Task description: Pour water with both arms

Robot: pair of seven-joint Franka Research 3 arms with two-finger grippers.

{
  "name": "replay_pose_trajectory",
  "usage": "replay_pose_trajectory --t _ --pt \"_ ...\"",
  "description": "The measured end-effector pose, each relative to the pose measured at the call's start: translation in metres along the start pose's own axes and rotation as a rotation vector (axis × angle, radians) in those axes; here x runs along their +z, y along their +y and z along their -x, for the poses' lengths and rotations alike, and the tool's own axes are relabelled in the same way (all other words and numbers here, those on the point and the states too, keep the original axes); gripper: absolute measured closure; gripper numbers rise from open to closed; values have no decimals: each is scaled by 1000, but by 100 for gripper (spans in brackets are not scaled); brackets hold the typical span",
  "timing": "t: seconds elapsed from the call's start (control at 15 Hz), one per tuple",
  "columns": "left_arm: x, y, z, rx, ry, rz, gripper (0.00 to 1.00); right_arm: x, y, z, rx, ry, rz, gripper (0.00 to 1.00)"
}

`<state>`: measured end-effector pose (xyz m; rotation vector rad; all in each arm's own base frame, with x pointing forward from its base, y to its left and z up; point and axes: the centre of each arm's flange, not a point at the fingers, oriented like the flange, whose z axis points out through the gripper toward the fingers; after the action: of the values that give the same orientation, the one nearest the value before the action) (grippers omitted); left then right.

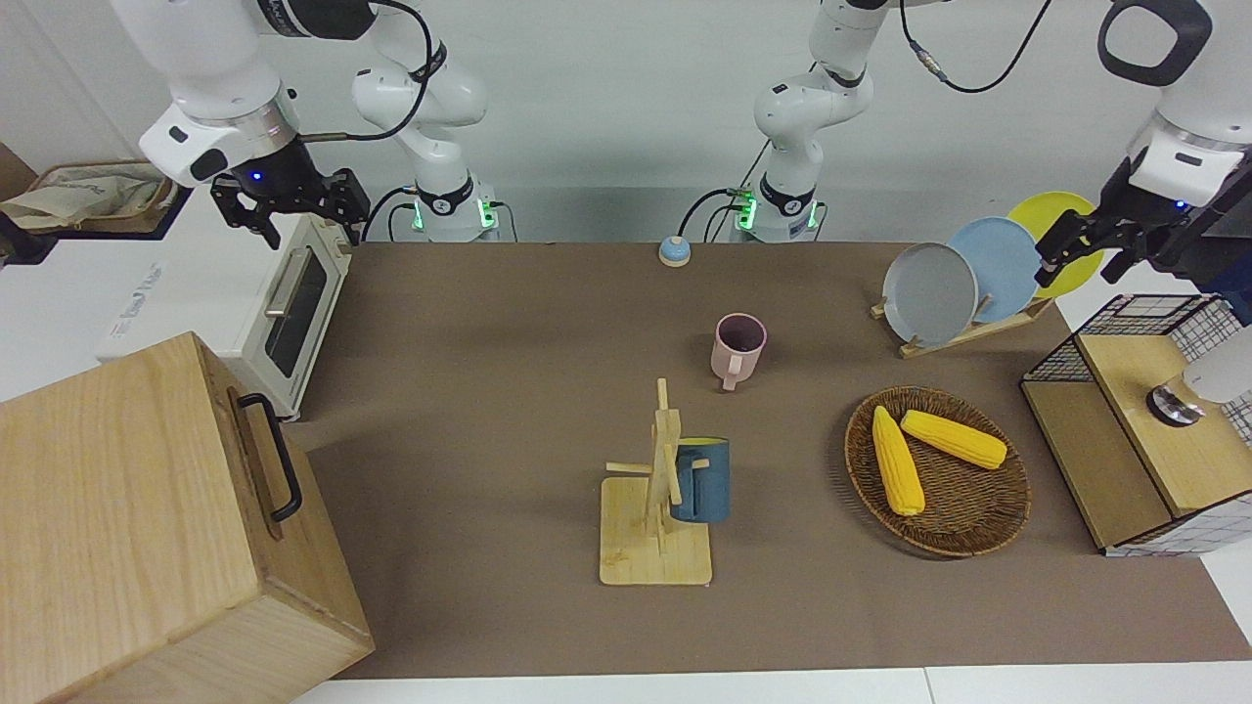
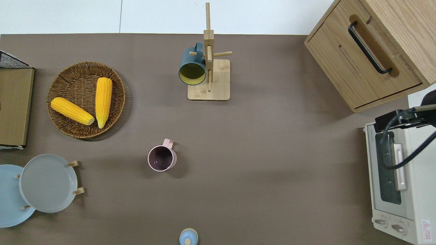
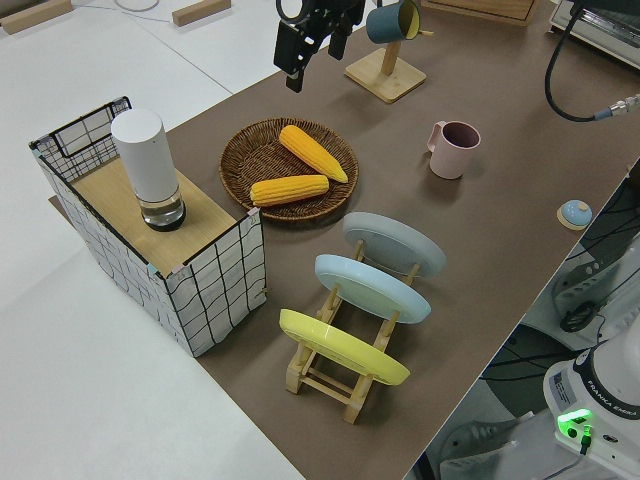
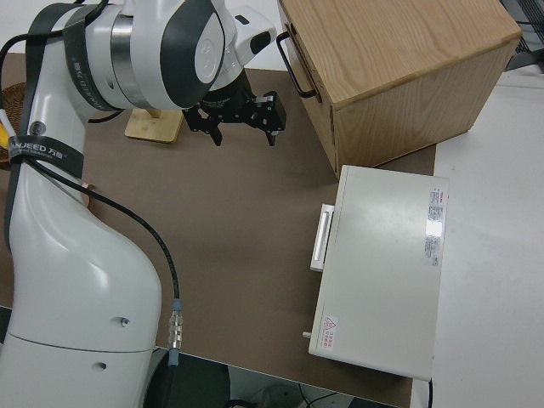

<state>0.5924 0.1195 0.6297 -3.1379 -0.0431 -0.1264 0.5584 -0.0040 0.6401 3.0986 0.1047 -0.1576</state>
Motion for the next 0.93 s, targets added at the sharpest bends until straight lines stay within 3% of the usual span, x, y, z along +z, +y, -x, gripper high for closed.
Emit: replay_pose_trajectory --t 0.27,0.93 --pt "4 61 -4 42 -35 -16 0 0 0 0 0 0 0 0" --pt "10 134 2 162 -93 -7 0 0 0 0 0 0 0 0"
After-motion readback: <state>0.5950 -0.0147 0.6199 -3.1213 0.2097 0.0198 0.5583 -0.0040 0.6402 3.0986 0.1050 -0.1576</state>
